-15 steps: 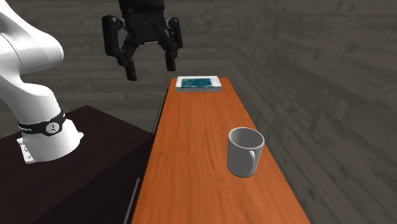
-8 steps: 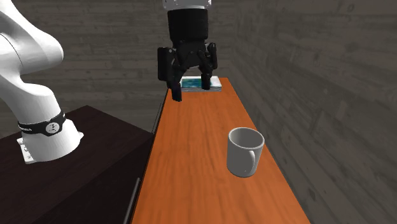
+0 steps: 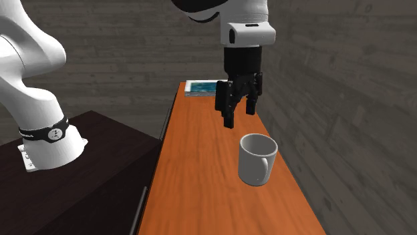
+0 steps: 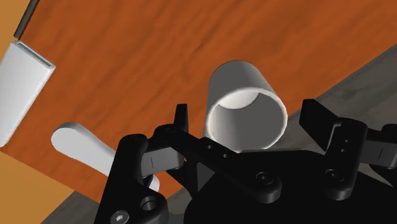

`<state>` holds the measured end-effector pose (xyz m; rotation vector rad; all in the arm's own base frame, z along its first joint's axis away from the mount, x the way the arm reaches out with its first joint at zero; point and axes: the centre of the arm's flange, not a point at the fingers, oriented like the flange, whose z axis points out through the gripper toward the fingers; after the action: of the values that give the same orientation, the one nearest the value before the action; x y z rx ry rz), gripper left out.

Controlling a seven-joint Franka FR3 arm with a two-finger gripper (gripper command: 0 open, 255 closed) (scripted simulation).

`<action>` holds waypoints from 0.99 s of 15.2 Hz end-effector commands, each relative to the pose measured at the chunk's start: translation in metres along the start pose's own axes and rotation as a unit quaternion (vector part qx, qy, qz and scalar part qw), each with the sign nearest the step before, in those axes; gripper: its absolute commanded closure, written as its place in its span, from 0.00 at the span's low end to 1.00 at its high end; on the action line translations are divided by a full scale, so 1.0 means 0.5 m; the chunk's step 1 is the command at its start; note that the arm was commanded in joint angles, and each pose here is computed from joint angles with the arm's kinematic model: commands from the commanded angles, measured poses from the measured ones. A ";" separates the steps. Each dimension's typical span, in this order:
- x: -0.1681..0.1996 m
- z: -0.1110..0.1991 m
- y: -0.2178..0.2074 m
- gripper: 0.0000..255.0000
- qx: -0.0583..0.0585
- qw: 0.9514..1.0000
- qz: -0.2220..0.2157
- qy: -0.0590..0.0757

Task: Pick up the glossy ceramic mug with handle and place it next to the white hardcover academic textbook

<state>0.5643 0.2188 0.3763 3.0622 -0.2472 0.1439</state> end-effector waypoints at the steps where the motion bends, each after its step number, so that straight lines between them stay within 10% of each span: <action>1: 0.026 0.028 -0.038 0.00 -0.002 1.000 0.000 0.000; 15: 0.078 0.172 -0.116 0.00 -0.005 1.000 0.000 -0.001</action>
<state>0.6196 0.2643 0.2929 3.0523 -0.2471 0.1395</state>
